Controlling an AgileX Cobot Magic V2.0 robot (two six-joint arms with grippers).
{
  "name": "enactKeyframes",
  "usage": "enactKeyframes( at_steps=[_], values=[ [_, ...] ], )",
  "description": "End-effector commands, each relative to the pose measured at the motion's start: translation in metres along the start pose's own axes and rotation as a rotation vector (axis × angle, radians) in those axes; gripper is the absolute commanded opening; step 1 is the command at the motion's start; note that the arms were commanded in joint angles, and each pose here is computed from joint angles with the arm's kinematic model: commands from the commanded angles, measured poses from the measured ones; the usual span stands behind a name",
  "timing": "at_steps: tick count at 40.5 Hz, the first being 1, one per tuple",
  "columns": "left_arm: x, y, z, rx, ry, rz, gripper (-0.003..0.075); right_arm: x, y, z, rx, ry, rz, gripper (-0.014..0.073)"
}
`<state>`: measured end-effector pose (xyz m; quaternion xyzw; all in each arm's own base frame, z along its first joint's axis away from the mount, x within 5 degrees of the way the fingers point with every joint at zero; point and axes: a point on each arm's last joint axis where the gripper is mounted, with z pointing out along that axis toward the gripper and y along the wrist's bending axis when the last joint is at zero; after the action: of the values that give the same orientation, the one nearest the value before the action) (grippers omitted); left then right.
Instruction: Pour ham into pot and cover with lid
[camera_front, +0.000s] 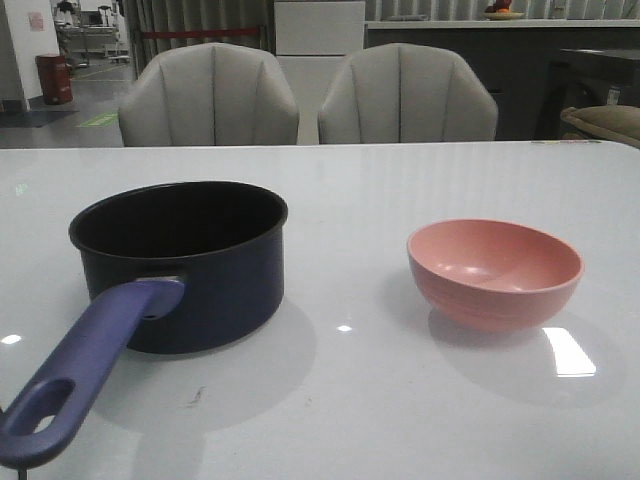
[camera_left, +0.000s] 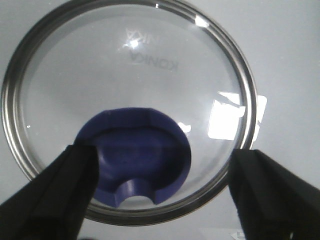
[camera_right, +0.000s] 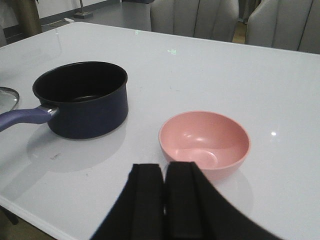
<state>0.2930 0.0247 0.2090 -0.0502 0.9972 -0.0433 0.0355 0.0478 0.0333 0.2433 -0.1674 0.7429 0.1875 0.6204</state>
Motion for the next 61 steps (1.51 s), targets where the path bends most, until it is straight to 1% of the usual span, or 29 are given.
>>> enactKeyframes(
  at_steps=[1, 10, 20, 25, 31, 36, 46, 55, 61],
  values=[
    [0.003, -0.002, -0.005, 0.012, -0.038, -0.004, 0.0571, -0.015, -0.002, -0.002, 0.023, -0.084, 0.001, 0.0138],
    [0.006, -0.001, 0.004, 0.007, -0.063, -0.010, 0.0567, -0.015, -0.002, -0.002, 0.023, -0.084, 0.001, 0.0138],
    [0.004, 0.000, 0.003, -0.011, -0.071, 0.003, 0.0489, -0.015, -0.002, -0.002, 0.023, -0.084, 0.001, 0.0138],
    [0.006, 0.002, 0.000, -0.027, -0.075, 0.016, 0.0486, -0.015, -0.002, -0.002, 0.023, -0.084, 0.001, 0.0138],
    [0.008, 0.001, -0.005, -0.031, -0.083, 0.020, 0.0489, -0.015, -0.002, -0.002, 0.023, -0.084, 0.001, 0.0138],
    [0.009, 0.001, -0.007, -0.033, -0.085, 0.022, 0.0509, -0.015, -0.002, -0.002, 0.023, -0.084, 0.001, 0.0138],
    [0.009, 0.002, -0.011, -0.046, -0.099, 0.031, 0.0577, -0.015, -0.002, -0.002, 0.023, -0.084, 0.001, 0.0138],
    [0.006, 0.002, -0.018, -0.046, -0.128, 0.033, 0.0577, -0.015, -0.002, -0.002, 0.023, -0.084, 0.001, 0.0138],
    [0.002, 0.002, -0.018, -0.047, -0.178, -0.015, 0.0577, -0.015, -0.002, -0.002, 0.023, -0.084, 0.001, 0.0138]
  ],
)
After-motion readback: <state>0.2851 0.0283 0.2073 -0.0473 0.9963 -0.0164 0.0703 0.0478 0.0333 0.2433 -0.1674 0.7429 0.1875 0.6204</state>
